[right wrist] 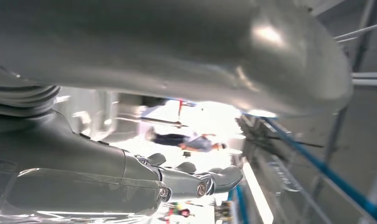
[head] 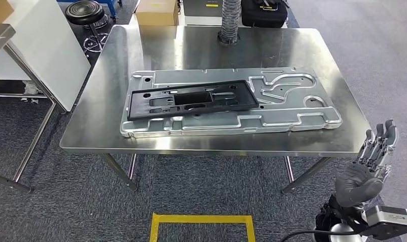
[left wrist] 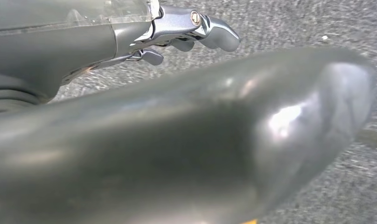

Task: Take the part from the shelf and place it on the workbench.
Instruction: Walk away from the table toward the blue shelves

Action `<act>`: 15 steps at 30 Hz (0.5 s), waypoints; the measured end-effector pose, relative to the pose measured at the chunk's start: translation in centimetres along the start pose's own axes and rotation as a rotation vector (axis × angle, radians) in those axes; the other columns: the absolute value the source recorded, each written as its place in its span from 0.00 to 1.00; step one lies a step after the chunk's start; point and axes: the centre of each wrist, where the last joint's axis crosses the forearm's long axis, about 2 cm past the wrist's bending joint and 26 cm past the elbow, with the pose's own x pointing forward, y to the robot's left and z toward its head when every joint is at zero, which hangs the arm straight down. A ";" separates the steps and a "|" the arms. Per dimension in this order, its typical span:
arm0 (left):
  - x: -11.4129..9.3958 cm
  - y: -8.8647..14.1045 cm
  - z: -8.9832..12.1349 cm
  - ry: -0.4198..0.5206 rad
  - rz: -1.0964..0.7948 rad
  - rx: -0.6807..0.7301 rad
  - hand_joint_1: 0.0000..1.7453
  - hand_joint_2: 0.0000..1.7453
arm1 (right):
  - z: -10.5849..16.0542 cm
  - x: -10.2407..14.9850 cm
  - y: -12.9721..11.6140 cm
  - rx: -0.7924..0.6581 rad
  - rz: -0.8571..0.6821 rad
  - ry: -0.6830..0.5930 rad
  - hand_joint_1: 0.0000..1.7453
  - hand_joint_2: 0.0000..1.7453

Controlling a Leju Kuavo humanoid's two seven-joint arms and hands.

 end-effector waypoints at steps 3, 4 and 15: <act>0.0 -0.1 0.0 -0.003 0.001 -0.005 0.00 0.00 | 0.8 -0.1 -0.4 0.003 0.011 0.027 0.00 0.00; 0.0 -0.1 0.0 -0.004 0.000 -0.009 0.00 0.00 | 1.2 -0.2 -0.5 0.006 0.017 0.043 0.00 0.00; -0.2 -0.5 0.3 -0.002 -0.014 -0.034 0.00 0.00 | 6.2 -1.8 -1.1 0.072 0.134 0.270 0.00 0.00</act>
